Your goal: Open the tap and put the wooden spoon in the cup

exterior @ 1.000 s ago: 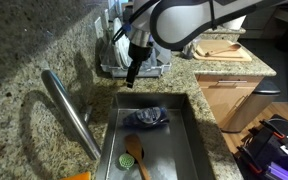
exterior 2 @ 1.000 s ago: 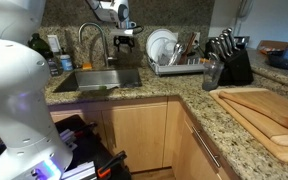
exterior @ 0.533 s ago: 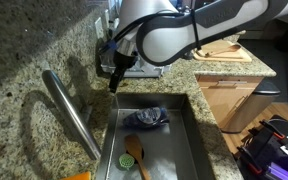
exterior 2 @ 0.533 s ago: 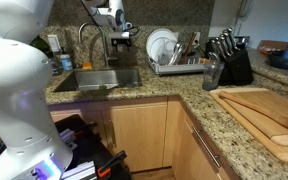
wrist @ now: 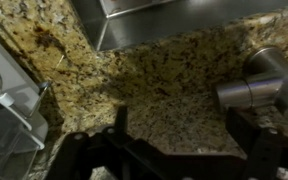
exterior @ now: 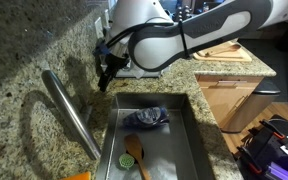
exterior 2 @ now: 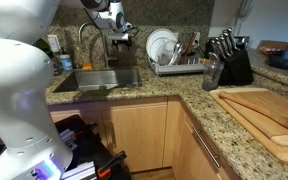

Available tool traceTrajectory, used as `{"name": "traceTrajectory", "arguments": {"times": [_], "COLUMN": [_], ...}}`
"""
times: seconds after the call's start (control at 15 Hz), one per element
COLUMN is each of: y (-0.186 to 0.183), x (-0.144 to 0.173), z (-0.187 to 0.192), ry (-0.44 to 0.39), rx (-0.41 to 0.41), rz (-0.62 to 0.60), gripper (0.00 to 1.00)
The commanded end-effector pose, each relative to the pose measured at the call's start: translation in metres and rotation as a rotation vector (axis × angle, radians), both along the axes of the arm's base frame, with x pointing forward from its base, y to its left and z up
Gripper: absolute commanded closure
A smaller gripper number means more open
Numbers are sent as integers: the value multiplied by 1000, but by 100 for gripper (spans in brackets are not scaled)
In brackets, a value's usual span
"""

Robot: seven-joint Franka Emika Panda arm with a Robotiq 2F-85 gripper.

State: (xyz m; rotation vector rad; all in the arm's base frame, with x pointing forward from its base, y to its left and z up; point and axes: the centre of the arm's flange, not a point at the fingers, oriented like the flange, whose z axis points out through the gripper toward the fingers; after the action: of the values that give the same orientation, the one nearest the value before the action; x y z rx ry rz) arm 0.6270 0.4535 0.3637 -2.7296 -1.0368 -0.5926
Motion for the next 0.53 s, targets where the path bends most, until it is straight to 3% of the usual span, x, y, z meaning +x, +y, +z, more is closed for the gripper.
{"name": "traceTrajectory", "arguments": {"times": [0.0,0.13,0.2,0.47], "y": [16,36,21,27], "x": [12,16,-3,-2], "z": [-5,-5,-3,-8], "ry": [118,145,108,104], "rx": [122,198,151,167], "rz": [82,104,75,69], "gripper": [0,0,0,0]}}
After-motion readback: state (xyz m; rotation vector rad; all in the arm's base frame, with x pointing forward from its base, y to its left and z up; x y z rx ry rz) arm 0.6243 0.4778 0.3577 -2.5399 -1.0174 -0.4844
